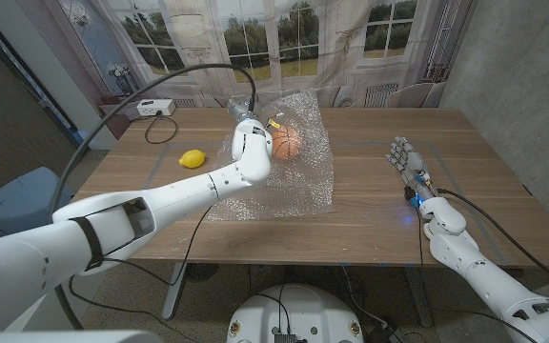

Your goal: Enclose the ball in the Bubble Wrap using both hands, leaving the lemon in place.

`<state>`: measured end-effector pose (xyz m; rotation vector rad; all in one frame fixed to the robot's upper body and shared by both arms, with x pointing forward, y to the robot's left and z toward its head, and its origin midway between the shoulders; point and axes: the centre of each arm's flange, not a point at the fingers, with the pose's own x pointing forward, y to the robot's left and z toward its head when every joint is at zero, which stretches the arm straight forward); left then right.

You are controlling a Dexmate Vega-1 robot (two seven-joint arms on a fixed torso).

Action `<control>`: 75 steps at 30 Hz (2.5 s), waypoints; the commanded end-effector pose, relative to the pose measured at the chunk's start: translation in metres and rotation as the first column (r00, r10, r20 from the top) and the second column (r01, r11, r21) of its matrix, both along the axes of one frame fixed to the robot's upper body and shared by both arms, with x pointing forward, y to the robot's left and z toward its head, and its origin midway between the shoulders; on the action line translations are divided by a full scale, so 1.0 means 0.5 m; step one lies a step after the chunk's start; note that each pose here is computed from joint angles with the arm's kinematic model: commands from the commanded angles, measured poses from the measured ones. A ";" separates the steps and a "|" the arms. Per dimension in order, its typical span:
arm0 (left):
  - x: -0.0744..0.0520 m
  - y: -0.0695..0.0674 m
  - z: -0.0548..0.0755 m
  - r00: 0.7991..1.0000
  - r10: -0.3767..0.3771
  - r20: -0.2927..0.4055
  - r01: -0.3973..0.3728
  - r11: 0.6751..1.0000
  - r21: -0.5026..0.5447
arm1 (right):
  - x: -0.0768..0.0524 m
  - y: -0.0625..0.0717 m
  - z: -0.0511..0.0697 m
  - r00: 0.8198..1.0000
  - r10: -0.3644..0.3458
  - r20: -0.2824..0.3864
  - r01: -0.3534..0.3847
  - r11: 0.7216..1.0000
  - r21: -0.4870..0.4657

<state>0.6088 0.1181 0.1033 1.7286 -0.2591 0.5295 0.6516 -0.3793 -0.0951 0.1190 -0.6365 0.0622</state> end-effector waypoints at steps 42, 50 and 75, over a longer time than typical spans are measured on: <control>0.041 -0.088 -0.010 0.935 -0.196 -0.296 0.223 0.973 0.060 | -0.011 -0.063 -0.011 0.999 -0.029 0.015 0.028 0.999 0.024; 0.074 -0.087 -0.036 0.925 -0.223 -0.308 0.253 0.965 0.063 | -0.012 -0.064 -0.013 0.999 -0.040 0.006 0.040 0.999 0.017; 0.161 -0.085 -0.111 0.906 -0.200 -0.372 0.237 0.970 0.055 | -0.001 -0.061 -0.008 0.999 -0.052 -0.005 0.052 0.999 0.009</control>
